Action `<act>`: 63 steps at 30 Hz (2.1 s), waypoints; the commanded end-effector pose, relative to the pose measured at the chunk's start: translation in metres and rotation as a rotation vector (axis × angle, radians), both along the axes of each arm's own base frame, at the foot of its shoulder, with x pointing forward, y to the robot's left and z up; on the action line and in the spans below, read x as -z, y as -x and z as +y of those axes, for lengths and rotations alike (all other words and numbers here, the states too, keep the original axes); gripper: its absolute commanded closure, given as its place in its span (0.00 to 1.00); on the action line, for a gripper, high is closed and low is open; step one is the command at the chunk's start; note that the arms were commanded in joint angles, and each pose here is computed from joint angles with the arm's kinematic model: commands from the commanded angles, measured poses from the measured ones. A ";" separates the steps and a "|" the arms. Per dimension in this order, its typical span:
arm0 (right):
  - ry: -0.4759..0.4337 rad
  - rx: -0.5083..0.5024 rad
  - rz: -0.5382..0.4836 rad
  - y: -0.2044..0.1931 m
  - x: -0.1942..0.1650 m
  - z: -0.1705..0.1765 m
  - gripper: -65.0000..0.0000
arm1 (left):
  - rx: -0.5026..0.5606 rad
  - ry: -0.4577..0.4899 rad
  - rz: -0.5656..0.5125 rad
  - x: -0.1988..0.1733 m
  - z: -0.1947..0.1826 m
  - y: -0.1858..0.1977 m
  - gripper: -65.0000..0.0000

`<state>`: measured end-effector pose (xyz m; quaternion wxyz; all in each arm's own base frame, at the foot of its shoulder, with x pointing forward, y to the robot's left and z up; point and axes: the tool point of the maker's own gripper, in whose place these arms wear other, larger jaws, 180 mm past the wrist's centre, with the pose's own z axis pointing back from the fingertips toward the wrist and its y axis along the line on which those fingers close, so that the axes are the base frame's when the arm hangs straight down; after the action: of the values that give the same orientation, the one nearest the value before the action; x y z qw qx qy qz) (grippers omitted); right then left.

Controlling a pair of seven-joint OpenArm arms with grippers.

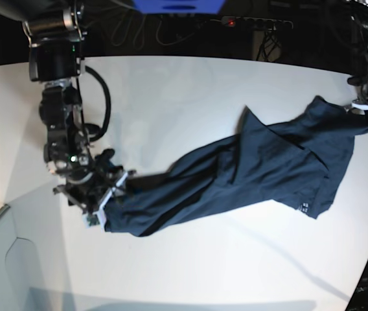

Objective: Layout the t-shirt on the table in an organized manner, then fold the t-shirt properly
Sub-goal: 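Pull the shirt hem with the right gripper to stretch the shirt out, then release the hem and regrasp the shirt edge with the right gripper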

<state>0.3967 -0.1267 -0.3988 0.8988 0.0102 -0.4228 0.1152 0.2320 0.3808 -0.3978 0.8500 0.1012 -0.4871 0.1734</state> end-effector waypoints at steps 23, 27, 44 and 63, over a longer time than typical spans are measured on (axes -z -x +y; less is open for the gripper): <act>0.004 0.157 -0.063 -0.003 0.036 -0.089 1.00 | 0.014 -0.111 -0.110 -0.055 0.035 -0.037 1.00; -0.018 0.262 -0.131 -0.018 0.011 -0.124 1.00 | 0.014 -0.111 -0.118 -0.057 0.035 -0.040 1.00; -0.098 0.290 -0.384 -0.109 -0.104 -0.121 1.00 | 0.020 -0.108 -0.097 -0.050 0.032 -0.034 1.00; -0.078 0.029 -0.462 -0.166 -0.160 -0.017 0.44 | 0.021 -0.101 -0.073 -0.042 0.029 -0.026 1.00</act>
<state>0.5494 -0.1380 -0.2743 0.8063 0.0159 -0.5846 0.0891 0.2501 0.4026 -0.3742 0.8415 0.1215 -0.5041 0.1515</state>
